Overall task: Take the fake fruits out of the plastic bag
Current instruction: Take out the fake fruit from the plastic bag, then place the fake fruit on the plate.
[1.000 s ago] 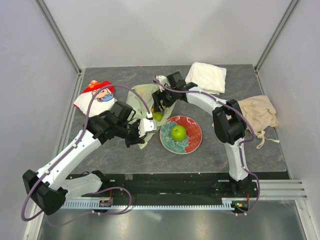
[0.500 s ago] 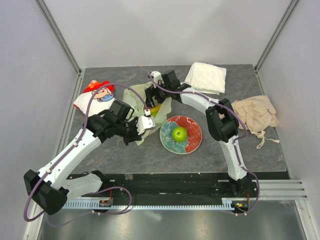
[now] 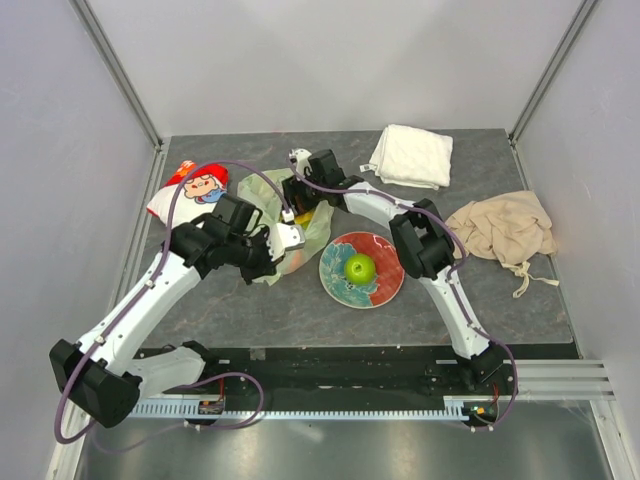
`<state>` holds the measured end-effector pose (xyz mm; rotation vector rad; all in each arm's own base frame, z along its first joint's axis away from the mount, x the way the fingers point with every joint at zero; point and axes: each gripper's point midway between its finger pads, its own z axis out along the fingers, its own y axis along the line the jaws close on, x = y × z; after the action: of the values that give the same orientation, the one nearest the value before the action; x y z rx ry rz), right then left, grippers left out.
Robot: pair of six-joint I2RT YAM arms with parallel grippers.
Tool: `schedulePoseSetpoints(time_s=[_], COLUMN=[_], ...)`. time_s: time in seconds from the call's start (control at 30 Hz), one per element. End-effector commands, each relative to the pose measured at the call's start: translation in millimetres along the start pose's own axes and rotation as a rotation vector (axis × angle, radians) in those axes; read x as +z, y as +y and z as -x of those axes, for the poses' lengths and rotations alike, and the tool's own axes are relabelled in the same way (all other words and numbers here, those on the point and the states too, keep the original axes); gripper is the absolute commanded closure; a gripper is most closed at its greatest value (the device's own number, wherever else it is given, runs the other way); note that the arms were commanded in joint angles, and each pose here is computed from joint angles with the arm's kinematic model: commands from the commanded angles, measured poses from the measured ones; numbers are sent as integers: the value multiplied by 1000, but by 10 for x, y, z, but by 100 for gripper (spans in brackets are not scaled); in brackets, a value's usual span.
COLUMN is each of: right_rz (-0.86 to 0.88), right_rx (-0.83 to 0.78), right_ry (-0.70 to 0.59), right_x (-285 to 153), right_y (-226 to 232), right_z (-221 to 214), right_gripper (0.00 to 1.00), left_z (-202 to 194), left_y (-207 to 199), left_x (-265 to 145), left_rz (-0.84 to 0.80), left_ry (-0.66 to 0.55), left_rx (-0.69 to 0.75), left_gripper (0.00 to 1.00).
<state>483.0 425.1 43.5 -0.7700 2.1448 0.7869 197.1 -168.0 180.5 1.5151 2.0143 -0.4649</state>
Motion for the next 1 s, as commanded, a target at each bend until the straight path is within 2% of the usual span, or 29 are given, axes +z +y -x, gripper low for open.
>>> schedulePoseSetpoints(time_s=[0.0,0.1,0.17,0.3,0.5,0.67,0.83,0.97], right_rz=[-22,15,68,185,297,230,137,120], right_rx=[-17,-30,-49,-56,-72,-165,-104,-30], right_ry=[-188,-225,-242,-209,-52,13,97,174], right_x=[-443,-738,-1017,-1423,-1922,-2444,-2857,-2825], right_y=[-27,70,212,432,612,518,244,101], right_z=[735,970,1120,1037,440,61,-344,-741], right_gripper=[44,50,50,48,48,48,47,47], left_z=[126,153,149,263,450,530,606,626], left_y=[73,129,166,324,564,721,816,827], left_x=[-20,9,23,28,-25,0,35,44], left_rz=[9,22,33,87,156,172,169,169], left_ry=[-31,-43,-44,-85,-130,-135,-162,-177], left_rx=[-28,-32,-31,-28,-36,-35,-40,-47], left_gripper=[98,98,98,98,98,98,98,98])
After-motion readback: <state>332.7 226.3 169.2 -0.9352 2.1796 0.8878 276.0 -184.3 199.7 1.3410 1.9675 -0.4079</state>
